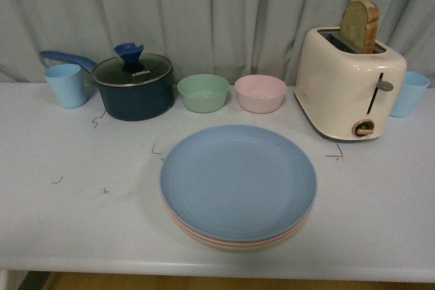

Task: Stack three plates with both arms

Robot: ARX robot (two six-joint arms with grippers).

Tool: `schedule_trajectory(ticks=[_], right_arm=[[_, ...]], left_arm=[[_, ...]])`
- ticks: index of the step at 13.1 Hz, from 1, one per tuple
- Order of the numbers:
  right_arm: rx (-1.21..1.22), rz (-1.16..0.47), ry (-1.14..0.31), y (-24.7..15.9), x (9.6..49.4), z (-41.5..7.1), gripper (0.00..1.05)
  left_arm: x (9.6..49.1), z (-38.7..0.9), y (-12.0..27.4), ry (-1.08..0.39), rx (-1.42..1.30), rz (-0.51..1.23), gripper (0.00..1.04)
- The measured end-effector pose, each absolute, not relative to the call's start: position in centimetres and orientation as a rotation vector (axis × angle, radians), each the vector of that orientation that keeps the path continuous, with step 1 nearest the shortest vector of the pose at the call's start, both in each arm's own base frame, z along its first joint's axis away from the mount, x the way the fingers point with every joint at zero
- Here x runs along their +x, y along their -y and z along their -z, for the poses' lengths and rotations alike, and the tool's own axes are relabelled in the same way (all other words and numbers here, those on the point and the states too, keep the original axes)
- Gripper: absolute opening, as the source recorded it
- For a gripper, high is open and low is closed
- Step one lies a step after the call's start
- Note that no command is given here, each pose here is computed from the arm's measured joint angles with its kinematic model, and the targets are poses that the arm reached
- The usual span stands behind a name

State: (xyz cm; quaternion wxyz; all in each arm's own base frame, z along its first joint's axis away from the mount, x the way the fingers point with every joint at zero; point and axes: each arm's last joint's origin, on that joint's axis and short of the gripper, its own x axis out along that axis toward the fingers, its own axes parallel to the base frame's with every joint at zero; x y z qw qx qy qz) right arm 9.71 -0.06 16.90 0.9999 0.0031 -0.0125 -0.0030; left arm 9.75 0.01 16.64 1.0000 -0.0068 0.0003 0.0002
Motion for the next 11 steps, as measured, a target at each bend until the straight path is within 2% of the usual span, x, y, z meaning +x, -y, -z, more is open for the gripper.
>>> schedule_trajectory(ticks=[2, 9, 11], right_arm=[[0.006, 0.006, 0.006, 0.06, 9.72, -16.70, 0.03], [0.006, 0.006, 0.004, 0.06, 9.72, -16.68, 0.99], [0.006, 0.006, 0.004, 0.06, 9.72, -16.68, 0.98]], left_arm=[[9.75, -16.66, -0.01, 0.001, -0.014, -0.001, 0.98], [9.75, -16.66, -0.01, 0.001, -0.014, -0.001, 0.98], [9.75, -16.66, -0.01, 0.001, -0.014, -0.001, 0.98]])
